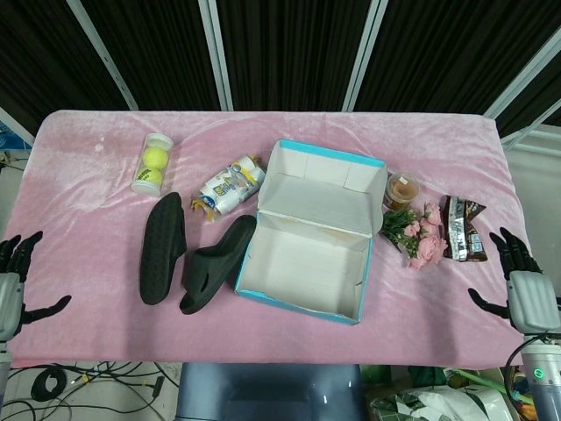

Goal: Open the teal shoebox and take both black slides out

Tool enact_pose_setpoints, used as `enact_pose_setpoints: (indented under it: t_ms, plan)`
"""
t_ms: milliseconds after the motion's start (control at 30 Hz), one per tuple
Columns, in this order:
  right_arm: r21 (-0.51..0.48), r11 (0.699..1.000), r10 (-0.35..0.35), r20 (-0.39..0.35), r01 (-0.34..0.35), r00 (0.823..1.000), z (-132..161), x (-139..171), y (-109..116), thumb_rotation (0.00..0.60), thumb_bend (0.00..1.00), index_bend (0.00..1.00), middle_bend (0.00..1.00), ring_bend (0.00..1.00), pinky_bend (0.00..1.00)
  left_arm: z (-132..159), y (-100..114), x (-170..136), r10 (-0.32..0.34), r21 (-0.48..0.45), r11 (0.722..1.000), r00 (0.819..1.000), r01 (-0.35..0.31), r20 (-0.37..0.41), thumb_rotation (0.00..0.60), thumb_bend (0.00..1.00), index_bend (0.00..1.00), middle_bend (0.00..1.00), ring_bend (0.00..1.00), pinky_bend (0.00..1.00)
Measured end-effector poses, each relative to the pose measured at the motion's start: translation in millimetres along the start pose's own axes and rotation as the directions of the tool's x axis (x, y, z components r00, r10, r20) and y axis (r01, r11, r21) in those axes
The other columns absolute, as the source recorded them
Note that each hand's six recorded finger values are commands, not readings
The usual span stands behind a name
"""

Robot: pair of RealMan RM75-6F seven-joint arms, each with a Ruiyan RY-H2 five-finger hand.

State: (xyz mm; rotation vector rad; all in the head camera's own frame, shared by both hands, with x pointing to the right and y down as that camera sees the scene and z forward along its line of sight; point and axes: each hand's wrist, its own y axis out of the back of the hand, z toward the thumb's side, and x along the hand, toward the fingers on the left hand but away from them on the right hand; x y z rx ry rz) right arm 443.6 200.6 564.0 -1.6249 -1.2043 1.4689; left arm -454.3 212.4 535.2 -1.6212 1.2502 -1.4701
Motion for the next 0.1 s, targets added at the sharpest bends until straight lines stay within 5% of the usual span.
enact_pose_setpoints:
  t_ms: [100]
  plan:
    - [0.021, 1.0, -0.019, 0.012, 0.018, 1.0, 0.5, 6.2, 4.8, 0.6, 0.13, 0.0, 0.0, 0.0, 0.21, -1.5, -1.0, -13.6, -0.019, -0.013, 1.0, 1.0, 0.019, 0.011, 0.6, 0.0, 0.08, 0.14, 0.0, 0.0]
